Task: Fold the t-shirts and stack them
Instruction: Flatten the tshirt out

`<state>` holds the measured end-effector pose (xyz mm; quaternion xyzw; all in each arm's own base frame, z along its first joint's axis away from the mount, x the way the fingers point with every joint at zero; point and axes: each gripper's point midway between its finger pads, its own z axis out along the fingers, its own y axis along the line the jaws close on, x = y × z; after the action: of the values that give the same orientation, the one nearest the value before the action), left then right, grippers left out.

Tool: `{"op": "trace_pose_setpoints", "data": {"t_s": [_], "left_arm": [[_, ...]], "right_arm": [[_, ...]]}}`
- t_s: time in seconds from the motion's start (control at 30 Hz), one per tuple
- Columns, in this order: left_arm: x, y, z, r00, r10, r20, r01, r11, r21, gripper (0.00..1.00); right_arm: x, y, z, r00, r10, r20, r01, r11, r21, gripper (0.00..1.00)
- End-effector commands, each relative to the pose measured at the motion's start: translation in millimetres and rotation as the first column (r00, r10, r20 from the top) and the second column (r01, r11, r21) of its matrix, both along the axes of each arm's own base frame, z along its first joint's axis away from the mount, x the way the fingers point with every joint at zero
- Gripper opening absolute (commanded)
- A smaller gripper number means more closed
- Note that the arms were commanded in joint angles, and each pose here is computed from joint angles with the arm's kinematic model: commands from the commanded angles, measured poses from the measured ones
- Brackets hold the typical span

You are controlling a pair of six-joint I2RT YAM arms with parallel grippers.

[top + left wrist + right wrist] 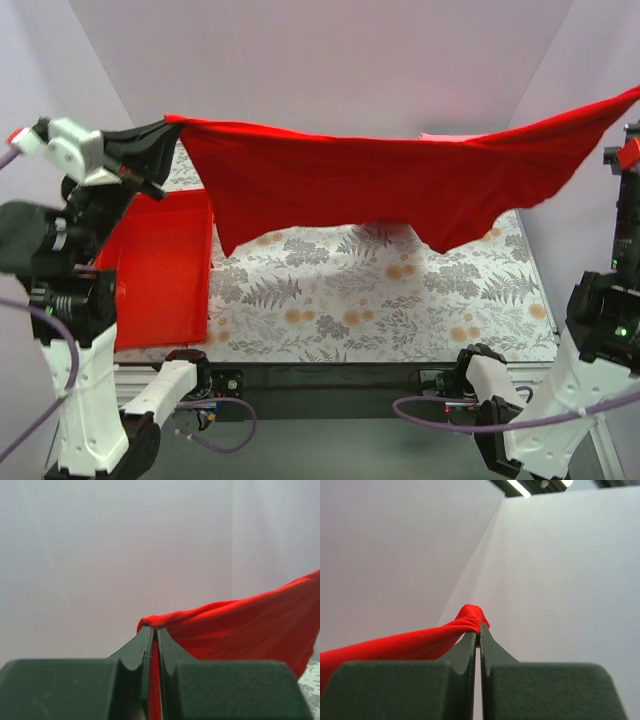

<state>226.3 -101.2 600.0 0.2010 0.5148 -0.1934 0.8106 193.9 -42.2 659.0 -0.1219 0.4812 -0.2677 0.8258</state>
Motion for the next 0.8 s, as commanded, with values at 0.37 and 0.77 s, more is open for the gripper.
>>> {"op": "trace_pose_setpoints", "data": {"t_s": [0.37,0.77], "left_arm": [[-58,18,56,0.989,0.085,0.122,-0.08,0.996,-0.045,0.0],[11,2,-151,0.937,0.021,-0.35,-0.006,0.999,0.046,0.0]], "right_arm": [[-102,6,104,0.909,-0.158,0.385,0.219,0.968,-0.12,0.01],[30,34,-110,0.969,0.137,-0.205,-0.188,0.95,-0.251,0.01]]}}
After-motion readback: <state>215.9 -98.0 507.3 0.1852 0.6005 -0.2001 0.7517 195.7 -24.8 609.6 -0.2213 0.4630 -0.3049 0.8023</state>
